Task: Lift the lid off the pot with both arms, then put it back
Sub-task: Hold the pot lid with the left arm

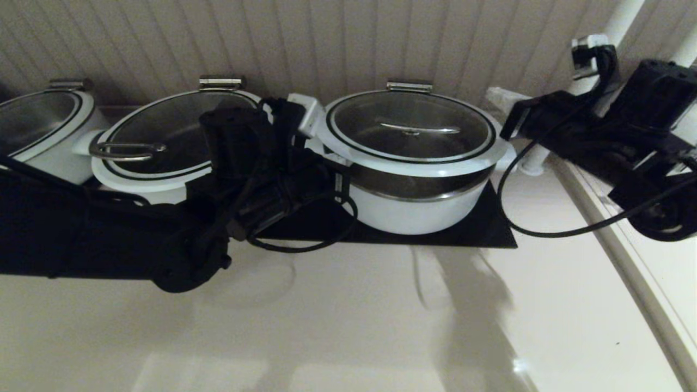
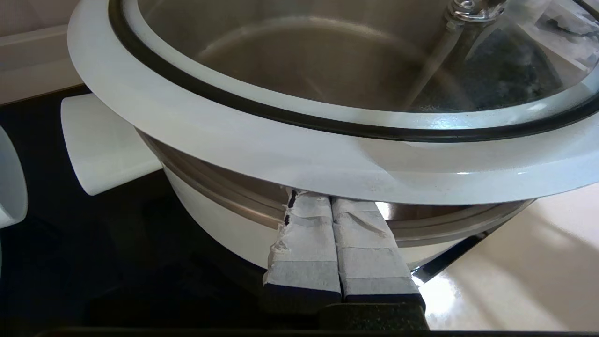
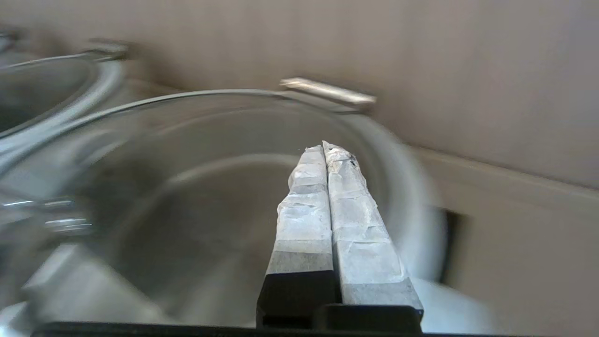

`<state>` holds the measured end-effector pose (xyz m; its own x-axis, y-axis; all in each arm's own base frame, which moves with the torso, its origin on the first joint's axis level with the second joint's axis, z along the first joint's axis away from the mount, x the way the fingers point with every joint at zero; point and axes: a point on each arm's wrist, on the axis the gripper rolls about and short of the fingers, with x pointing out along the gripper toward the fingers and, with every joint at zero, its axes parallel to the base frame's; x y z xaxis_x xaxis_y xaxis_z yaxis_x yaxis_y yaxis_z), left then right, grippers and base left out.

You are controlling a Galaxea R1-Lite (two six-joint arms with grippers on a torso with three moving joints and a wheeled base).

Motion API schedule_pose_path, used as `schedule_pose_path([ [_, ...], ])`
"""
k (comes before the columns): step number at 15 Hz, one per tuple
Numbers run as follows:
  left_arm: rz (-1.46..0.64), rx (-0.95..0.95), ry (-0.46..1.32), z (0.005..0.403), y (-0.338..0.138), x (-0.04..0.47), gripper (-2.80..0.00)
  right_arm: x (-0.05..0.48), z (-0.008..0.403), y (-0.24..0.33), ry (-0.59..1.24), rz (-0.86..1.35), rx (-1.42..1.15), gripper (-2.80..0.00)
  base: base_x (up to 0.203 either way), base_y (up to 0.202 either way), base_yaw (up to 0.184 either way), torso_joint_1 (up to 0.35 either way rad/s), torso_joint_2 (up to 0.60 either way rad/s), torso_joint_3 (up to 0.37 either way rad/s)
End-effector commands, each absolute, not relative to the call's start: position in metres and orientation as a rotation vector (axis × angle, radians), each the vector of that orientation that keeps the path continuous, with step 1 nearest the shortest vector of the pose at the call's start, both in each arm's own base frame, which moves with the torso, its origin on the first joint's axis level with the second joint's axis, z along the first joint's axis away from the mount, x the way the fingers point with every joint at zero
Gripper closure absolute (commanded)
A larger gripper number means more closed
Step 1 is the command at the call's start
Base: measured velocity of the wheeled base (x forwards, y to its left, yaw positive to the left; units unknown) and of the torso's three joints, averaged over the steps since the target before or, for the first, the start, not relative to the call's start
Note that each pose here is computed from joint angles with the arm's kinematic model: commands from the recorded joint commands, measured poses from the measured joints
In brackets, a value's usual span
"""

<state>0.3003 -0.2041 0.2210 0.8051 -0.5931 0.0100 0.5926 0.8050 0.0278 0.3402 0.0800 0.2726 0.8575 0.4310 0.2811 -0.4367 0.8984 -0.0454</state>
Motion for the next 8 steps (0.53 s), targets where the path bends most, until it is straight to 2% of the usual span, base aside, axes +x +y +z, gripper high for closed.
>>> schedule_pose_path([
  [1,-0.636,0.021,-0.027,0.222,-0.204,0.3,0.0,0.338,0.279,0.064,-0.314,0.415,0.013,0.0,0.0,0.0,0.0,0.0,0.0,0.0],
  [8,-0.636,0.026,-0.017,0.218,-0.206,0.302,0.0,0.295,0.279,0.046,-0.225,0.403,0.009,0.0,0.0,0.0,0.0,0.0,0.0,0.0],
])
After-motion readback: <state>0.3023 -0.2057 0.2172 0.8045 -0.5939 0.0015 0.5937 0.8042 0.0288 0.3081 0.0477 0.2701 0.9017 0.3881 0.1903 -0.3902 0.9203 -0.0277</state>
